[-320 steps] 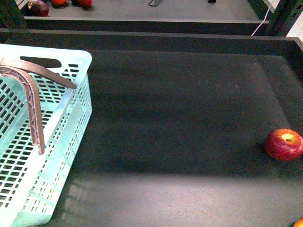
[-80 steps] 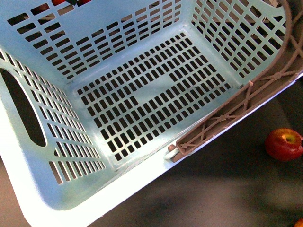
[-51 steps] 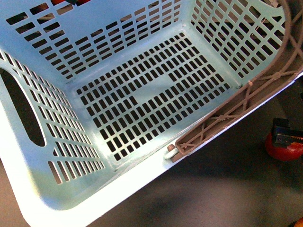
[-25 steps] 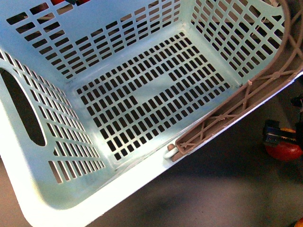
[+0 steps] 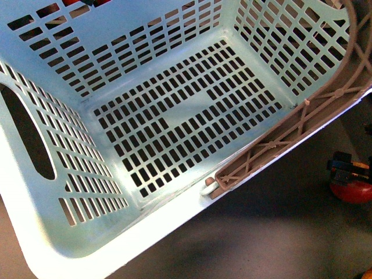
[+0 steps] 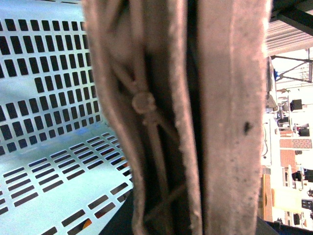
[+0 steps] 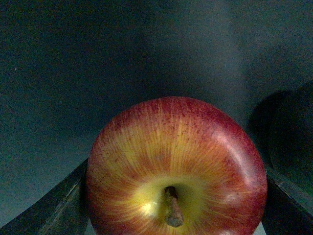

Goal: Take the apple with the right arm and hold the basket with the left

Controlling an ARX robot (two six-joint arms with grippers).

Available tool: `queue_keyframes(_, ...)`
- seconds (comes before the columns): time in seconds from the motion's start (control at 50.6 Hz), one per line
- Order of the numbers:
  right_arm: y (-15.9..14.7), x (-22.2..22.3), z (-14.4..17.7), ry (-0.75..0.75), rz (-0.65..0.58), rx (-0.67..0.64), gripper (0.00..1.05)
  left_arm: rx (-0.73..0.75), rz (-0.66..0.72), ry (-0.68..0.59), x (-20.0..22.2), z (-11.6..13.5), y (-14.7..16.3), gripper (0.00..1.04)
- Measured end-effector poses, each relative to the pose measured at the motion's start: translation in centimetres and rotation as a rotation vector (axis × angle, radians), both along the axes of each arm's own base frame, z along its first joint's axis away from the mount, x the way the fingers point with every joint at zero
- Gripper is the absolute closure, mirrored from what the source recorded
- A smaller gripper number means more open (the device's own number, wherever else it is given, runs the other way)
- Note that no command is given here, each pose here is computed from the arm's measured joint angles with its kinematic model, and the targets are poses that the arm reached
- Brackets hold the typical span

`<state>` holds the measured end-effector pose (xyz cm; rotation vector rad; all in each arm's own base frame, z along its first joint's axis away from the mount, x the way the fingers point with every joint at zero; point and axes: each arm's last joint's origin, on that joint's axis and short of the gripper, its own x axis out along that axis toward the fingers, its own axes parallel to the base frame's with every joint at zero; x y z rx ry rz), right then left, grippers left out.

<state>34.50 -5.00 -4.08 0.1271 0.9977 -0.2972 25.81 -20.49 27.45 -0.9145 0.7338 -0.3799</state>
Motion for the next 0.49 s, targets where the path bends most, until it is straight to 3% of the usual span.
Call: queue_keyframes(0.494, 0.3, -2.9, 12.6, -0.276, 0.043, 0.006, 0.24, 0.000, 0.000, 0.000, 0.0, 0.0, 0.0, 0.89)
